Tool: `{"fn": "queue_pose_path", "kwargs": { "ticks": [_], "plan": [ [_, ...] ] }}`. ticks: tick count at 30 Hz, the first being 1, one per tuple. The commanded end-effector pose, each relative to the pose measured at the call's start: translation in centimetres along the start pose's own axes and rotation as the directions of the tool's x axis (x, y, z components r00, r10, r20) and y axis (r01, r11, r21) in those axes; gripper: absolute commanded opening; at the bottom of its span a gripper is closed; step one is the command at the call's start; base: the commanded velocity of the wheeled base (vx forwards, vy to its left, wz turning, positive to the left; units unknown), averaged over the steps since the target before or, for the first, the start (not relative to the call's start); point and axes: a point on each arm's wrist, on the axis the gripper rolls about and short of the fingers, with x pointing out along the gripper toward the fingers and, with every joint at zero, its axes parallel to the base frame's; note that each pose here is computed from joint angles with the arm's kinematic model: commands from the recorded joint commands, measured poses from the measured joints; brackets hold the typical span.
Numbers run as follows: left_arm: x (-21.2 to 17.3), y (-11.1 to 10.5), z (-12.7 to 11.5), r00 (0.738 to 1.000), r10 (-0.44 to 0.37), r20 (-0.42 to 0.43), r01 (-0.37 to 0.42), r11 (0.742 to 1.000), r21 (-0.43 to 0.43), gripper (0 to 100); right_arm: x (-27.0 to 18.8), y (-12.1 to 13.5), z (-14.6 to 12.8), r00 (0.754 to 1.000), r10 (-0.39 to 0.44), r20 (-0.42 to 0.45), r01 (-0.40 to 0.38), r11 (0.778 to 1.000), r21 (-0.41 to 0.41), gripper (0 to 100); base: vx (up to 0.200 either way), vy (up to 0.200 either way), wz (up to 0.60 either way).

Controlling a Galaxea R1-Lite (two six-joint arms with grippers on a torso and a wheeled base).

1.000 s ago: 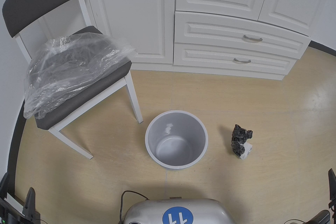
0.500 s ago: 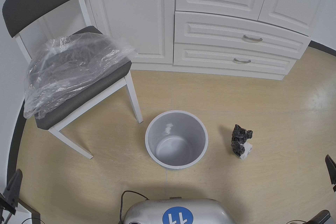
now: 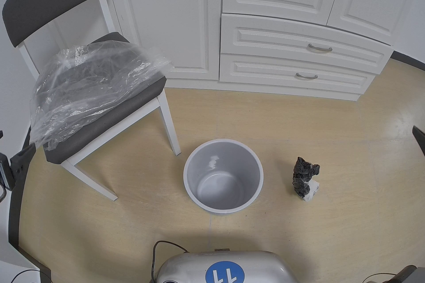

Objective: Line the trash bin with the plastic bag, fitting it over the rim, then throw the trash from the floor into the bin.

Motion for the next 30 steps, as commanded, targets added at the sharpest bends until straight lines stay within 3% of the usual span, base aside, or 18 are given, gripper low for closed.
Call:
{"fn": "queue_pose_path", "kwargs": {
  "ticks": [1,4,7,10,12,20,30],
  "plan": [
    [1.6,0.0,-0.1,0.999,0.041,-0.018,-0.040,0.998,0.049,100,0.2,0.7,1.7,0.994,0.032,0.104,-0.038,0.998,0.053,100,0.000,0.000,0.00],
    [2.0,-0.1,-0.6,0.998,0.049,-0.026,-0.047,0.997,0.061,100,0.2,1.3,2.1,0.988,0.066,0.136,-0.078,0.994,0.083,100,0.000,0.000,0.00],
    [1.9,0.1,-0.9,0.997,0.080,-0.008,-0.079,0.994,0.072,100,0.6,2.3,1.8,0.988,0.110,0.111,-0.123,0.986,0.109,100,0.000,0.000,0.00],
    [2.3,0.9,-1.5,0.989,0.140,-0.047,-0.137,0.988,0.069,100,1.3,3.1,1.8,0.987,0.128,0.093,-0.142,0.975,0.173,100,0.000,0.000,0.00],
    [3.8,2.4,-2.1,0.973,0.194,-0.122,-0.186,0.980,0.076,100,2.4,4.1,1.9,0.984,0.151,0.092,-0.168,0.961,0.220,100,0.000,0.000,0.00],
    [7.0,7.4,-4.6,0.989,0.068,-0.129,-0.061,0.996,0.059,100,4.3,5.6,1.2,0.984,0.175,0.042,-0.180,0.945,0.272,100,0.000,0.000,0.00],
    [7.4,7.8,-5.1,0.986,0.073,-0.148,-0.065,0.996,0.060,100,4.5,6.5,0.8,0.977,0.211,0.018,-0.208,0.942,0.263,100,0.000,0.000,0.00]
  ]
}}
